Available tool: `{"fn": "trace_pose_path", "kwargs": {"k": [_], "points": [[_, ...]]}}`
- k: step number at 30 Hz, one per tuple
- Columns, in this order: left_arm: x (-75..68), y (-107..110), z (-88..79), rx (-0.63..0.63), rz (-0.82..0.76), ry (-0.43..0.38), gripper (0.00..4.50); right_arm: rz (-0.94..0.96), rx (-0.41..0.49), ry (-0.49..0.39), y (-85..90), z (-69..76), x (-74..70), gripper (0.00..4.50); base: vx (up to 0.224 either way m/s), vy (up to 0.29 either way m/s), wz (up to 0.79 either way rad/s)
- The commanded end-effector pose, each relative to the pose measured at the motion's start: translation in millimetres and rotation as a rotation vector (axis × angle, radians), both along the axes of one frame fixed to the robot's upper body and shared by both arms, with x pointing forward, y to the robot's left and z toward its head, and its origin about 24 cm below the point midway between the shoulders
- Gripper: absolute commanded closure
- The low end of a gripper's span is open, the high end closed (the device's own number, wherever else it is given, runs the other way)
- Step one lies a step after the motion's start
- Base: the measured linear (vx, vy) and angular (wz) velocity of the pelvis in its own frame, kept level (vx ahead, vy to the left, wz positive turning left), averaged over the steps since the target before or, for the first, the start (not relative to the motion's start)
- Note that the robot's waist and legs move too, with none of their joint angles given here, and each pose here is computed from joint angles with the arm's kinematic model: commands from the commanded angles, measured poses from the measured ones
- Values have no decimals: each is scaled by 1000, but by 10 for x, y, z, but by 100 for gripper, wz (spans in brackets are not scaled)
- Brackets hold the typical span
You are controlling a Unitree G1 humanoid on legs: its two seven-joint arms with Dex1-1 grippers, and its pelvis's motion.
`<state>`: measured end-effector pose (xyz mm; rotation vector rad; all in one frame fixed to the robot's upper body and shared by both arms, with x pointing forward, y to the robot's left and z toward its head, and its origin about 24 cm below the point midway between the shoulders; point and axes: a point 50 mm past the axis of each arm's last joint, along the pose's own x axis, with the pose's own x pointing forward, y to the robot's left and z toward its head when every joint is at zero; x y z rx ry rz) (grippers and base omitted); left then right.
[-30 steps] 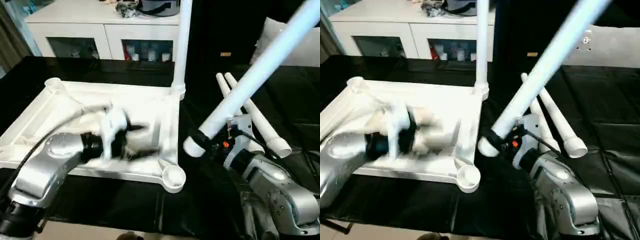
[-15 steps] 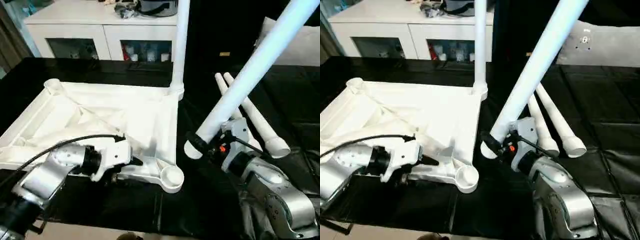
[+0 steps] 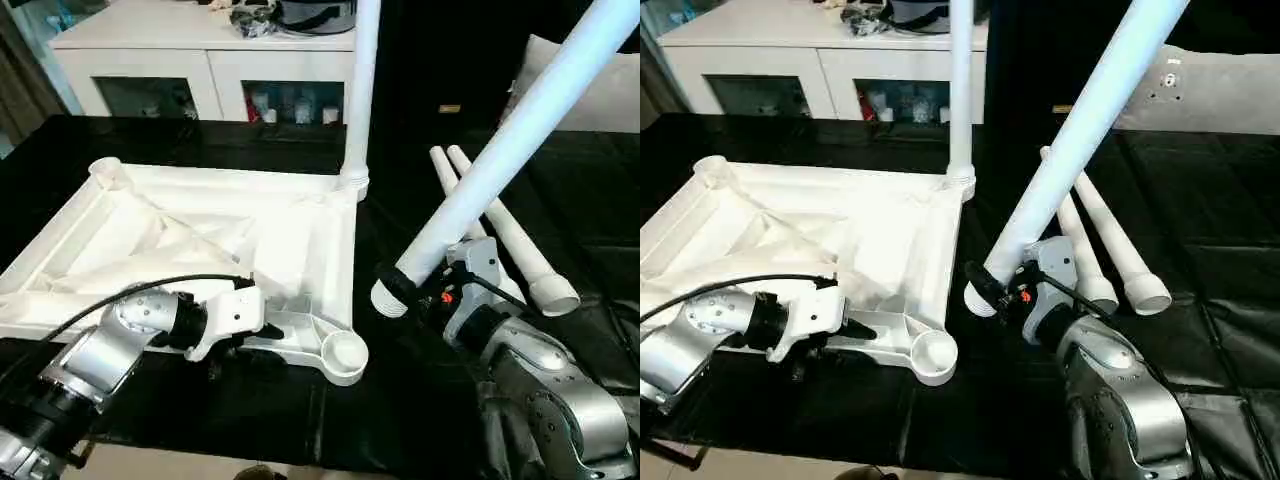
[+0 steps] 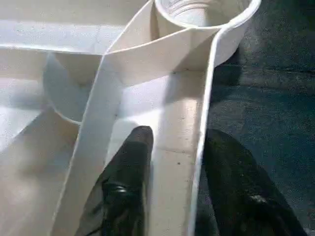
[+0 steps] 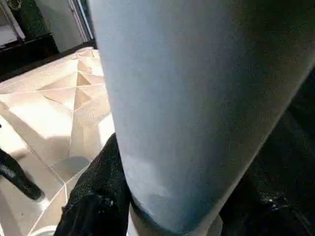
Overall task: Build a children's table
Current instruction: Insert table leg to table base
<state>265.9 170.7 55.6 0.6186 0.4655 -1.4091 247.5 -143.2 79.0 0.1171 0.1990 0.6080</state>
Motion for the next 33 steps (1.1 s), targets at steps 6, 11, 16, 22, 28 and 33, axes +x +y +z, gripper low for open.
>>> {"fn": "trace_pose_path", "kwargs": {"k": [6, 11, 16, 22, 28, 33], "points": [[93, 34, 34, 6, 5, -31, 353, 44, -9, -21, 33, 39, -32, 259, 0, 0, 0], [110, 61, 29, 15, 1, -28, 387, 53, -8, -19, 40, 37, -37, 259, 0, 0, 0], [117, -25, 61, -81, 21, 14, 423, 67, -7, -16, 47, 37, -28, 259, 0, 0, 0], [160, -225, -46, -86, 84, 45, 449, 117, -22, -4, 83, 60, 28, 259, 0, 0, 0], [317, -570, -130, -104, 200, -31, 450, 127, -47, -13, 82, 84, 115, 259, 0, 0, 0], [316, -719, -115, -160, 179, -35, 450, 130, -58, -14, 72, 94, 137, 259, 0, 0, 0]]}}
